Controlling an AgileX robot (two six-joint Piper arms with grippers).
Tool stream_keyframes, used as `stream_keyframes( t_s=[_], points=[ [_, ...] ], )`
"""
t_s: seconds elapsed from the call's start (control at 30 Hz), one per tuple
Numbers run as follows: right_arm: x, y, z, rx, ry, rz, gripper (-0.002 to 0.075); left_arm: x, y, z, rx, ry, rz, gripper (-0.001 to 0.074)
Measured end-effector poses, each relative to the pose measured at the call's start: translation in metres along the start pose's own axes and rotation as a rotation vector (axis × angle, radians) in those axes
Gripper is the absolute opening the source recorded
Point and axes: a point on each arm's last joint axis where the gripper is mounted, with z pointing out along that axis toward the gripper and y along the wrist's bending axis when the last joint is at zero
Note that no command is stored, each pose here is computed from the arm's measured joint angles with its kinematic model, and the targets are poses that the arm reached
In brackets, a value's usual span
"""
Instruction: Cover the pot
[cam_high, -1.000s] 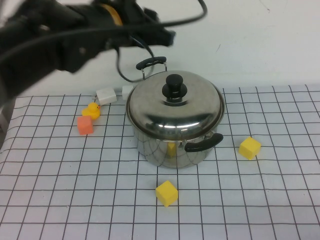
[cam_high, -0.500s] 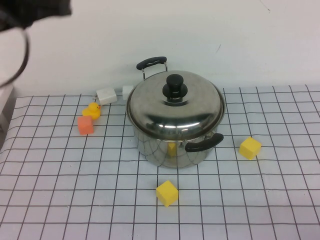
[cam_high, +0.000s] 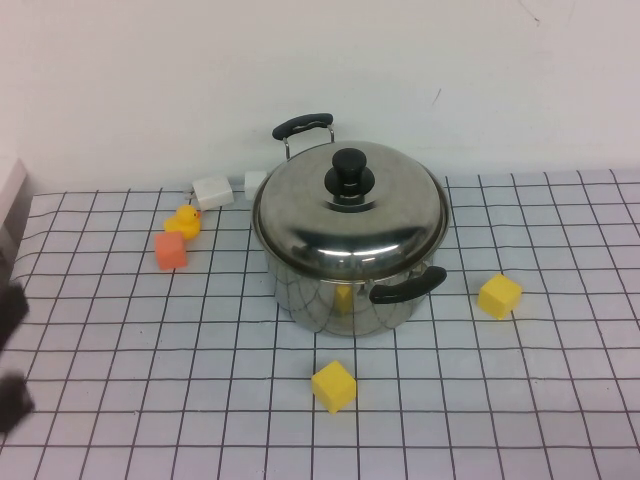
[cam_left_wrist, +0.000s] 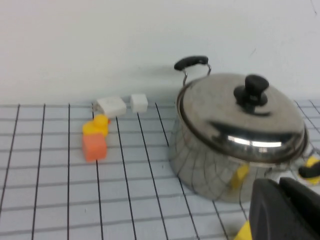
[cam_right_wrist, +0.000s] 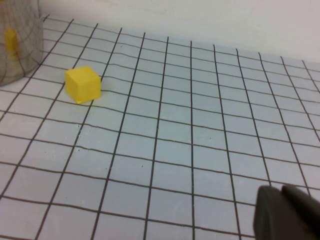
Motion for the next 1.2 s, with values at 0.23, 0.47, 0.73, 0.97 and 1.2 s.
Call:
stream_keyframes(
  t_s=[0.23, 0.47, 0.73, 0.97, 1.2],
  points=[
    [0.0, 0.0, 0.0, 0.0, 0.0, 0.0, 0.0009, 0.055, 0.017, -0.006, 0.002, 0.03, -0.004, 0.0],
    [0.0, 0.0, 0.0, 0.0, 0.0, 0.0, 0.0009, 0.068, 0.021, -0.003, -0.008, 0.062, 0.003, 0.0],
    [0.0, 0.0, 0.0, 0.0, 0.0, 0.0, 0.0009, 0.069, 0.021, -0.003, -0.014, 0.069, 0.002, 0.0],
    [0.0, 0.0, 0.0, 0.0, 0.0, 0.0, 0.0009, 0.071, 0.03, -0.01, -0.079, 0.029, 0.045, 0.0],
    [0.0, 0.0, 0.0, 0.0, 0.0, 0.0, 0.0009, 0.089, 0.041, -0.033, -0.165, -0.091, -0.094, 0.0]
  ],
)
